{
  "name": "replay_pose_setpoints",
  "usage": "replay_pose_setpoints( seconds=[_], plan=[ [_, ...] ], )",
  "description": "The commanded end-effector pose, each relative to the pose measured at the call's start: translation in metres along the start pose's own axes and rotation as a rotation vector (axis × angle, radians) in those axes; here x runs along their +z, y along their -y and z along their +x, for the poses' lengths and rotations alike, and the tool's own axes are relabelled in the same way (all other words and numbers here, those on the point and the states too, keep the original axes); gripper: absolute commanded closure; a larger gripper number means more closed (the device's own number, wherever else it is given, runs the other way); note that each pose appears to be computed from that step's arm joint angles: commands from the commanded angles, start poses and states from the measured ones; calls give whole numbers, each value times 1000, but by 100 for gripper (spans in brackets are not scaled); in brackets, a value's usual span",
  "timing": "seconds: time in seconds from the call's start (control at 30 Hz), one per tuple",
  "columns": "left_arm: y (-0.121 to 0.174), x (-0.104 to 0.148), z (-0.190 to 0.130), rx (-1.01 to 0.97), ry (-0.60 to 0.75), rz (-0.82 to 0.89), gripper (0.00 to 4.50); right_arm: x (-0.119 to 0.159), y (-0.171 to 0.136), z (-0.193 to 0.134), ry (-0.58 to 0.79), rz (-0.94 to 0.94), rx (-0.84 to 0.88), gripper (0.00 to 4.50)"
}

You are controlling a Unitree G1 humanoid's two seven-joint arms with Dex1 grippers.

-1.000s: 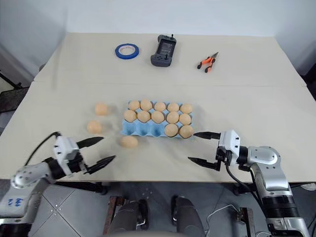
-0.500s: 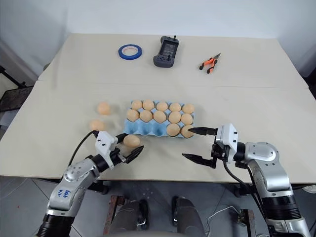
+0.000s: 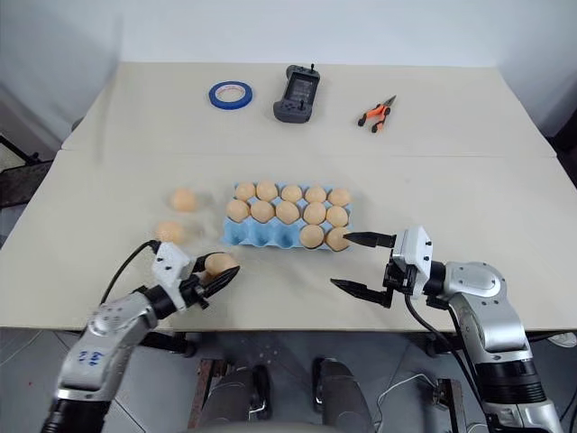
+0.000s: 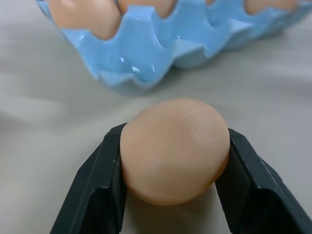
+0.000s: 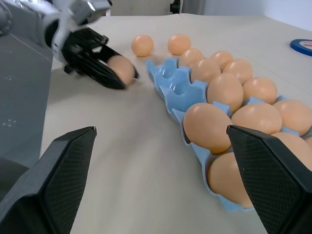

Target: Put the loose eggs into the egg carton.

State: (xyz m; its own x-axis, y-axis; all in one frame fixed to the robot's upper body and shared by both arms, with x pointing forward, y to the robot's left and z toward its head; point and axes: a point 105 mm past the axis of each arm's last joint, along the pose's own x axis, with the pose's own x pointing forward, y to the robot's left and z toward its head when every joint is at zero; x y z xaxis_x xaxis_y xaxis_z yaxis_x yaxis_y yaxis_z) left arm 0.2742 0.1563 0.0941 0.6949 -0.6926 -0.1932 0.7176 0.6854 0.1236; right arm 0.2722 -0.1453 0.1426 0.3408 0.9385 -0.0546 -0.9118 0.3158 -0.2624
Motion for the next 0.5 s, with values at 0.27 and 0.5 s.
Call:
replay_pose_setpoints(
  seconds=[0.27,0.5],
  plan=[
    [11,62,49,-232,182,208,237,-1,0,-1,23,-20,-36,0],
    [17,68,92,-347,190,265,237,0,7,-7,24,-54,-105,0]
  ],
)
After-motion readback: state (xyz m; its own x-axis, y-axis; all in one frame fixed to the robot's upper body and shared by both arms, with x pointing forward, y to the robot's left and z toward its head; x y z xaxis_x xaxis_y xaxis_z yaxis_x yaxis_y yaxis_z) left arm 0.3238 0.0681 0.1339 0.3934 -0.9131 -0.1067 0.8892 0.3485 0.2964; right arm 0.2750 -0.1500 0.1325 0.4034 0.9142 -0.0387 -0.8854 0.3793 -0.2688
